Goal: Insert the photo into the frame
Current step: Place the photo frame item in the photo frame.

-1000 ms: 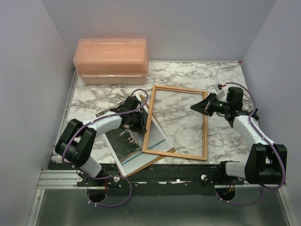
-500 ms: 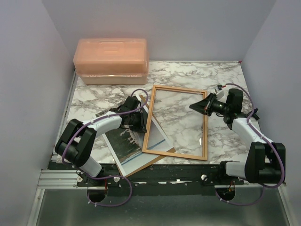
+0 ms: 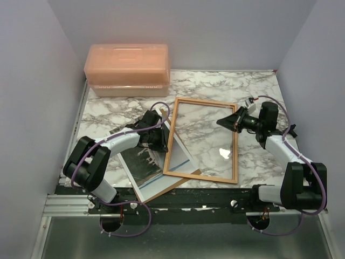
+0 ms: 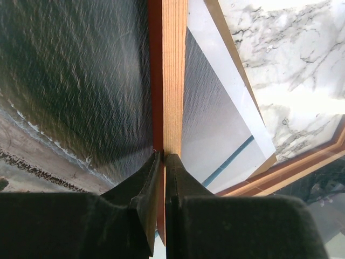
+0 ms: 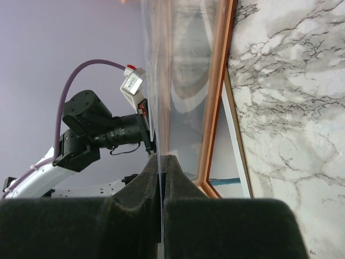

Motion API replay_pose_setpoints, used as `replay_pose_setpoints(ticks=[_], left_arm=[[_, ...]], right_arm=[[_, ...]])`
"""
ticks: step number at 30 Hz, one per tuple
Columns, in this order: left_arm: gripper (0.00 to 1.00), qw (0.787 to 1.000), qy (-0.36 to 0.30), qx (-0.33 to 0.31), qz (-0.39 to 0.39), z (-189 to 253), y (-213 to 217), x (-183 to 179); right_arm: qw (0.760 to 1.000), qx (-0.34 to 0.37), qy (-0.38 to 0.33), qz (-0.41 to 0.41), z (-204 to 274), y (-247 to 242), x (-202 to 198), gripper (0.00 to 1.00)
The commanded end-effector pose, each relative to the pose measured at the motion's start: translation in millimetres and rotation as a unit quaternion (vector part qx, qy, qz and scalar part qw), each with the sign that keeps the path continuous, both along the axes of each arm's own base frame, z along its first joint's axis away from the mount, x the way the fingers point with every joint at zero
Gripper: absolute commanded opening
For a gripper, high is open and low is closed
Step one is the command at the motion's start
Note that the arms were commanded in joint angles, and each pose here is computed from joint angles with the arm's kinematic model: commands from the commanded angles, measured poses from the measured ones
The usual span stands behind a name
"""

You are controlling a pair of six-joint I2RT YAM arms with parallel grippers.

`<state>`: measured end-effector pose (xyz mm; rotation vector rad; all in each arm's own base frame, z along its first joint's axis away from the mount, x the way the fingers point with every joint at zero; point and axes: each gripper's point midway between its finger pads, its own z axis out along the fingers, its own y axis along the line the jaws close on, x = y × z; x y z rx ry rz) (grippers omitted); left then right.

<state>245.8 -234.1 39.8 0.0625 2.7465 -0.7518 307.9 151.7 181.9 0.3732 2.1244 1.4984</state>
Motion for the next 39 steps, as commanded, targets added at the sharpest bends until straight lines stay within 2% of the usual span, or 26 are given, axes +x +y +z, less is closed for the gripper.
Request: replay_pose_setpoints(ticks=[1, 9, 16, 22, 27, 39], left_arm=[[0.11, 0.997, 0.027, 0.067, -0.003, -35.0, 21.4, -14.0], [0.11, 0.997, 0.026, 0.067, -0.003, -34.9, 21.6, -14.3], [0.10, 0.997, 0.026, 0.068, -0.003, -34.7, 21.7, -14.4], [0.11, 0.997, 0.022, 0.069, -0.003, -33.2, 22.3, -13.4], [0.10, 0.997, 0.022, 0.070, -0.003, -33.2, 22.9, -13.2], [0.10, 0.997, 0.022, 0.071, -0.005, -33.6, 23.1, -13.7]], right_arm=[[1.000, 0.012, -0.008, 0.019, 3.9, 4.5, -5.2, 0.01], [1.000, -0.005, 0.017, 0.012, -17.9, 1.7, -3.5, 0.01], [0.996, -0.073, 0.060, 0.006, -53.1, -8.8, -5.1, 0.01], [0.992, -0.108, 0.069, 0.000, -68.5, -15.9, -3.4, 0.01], [0.990, -0.119, 0.069, 0.002, -76.2, -18.0, -2.1, 0.11], [0.990, -0.125, 0.060, 0.019, -84.4, -17.3, 5.8, 0.23]])
